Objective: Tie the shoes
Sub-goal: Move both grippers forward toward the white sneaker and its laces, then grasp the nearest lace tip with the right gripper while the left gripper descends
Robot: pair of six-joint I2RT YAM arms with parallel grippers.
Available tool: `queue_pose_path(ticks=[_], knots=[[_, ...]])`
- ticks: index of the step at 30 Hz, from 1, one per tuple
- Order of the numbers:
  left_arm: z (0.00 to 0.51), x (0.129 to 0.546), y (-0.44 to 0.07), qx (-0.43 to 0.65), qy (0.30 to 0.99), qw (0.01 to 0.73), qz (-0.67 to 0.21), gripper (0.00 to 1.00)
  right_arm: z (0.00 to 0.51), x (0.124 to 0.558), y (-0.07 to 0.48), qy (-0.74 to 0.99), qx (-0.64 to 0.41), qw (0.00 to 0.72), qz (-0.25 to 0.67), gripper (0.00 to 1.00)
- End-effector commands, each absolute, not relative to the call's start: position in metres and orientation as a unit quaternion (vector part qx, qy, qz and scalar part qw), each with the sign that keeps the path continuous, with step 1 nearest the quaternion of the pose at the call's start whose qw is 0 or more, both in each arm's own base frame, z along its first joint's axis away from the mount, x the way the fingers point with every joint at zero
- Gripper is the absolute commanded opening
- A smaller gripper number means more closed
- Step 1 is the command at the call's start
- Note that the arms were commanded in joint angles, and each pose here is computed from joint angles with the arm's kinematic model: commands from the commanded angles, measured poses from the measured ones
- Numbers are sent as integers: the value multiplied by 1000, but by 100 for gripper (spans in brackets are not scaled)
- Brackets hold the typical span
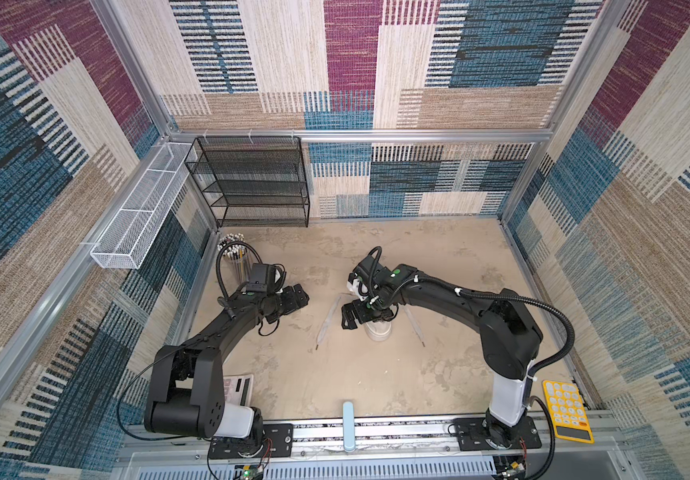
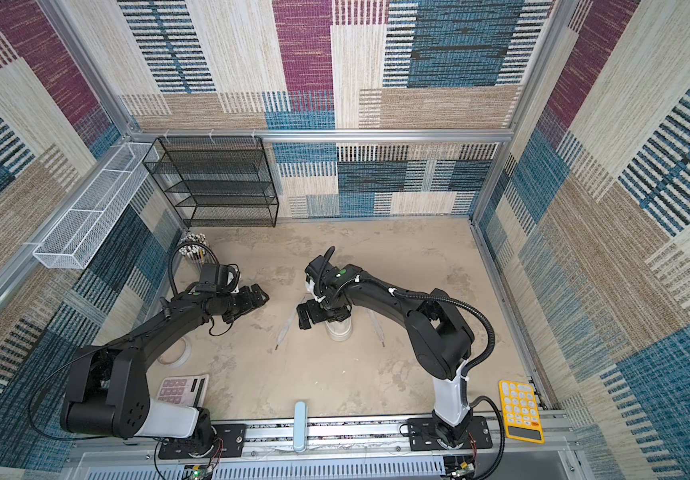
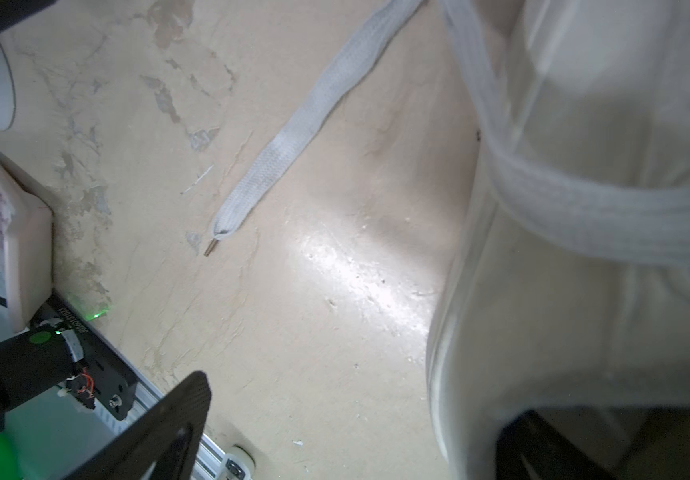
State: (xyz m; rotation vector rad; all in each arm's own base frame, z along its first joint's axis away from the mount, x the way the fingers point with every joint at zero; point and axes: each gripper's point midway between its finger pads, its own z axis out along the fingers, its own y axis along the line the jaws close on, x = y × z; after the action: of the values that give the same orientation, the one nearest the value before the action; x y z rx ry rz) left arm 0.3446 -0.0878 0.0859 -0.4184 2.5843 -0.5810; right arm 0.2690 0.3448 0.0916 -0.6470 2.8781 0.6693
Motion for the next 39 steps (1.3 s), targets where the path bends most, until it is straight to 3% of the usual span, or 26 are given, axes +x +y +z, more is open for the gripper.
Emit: queue_pose_path(ticks=[1,10,18,23,31,39], knots=[[84,339,-89,-154,940,218,-212,91,104,268,367,938,-206,64,272,100],[81,332,-93,-149,944,205,-210,90,121,281,381,937,-158,86,301,100],[84,333,-99,-146,943,197,-223,89,131,309,352,959,-78,154,224,100],[102,359,-129,-128,933,197,-274,83,155,314,334,954,-52,191,224,100],[124,422,-188,-97,908,189,-362,85,148,320,276,953,6,194,231,100],[105,438,-243,-63,911,153,-378,86,130,317,232,952,53,186,239,100]])
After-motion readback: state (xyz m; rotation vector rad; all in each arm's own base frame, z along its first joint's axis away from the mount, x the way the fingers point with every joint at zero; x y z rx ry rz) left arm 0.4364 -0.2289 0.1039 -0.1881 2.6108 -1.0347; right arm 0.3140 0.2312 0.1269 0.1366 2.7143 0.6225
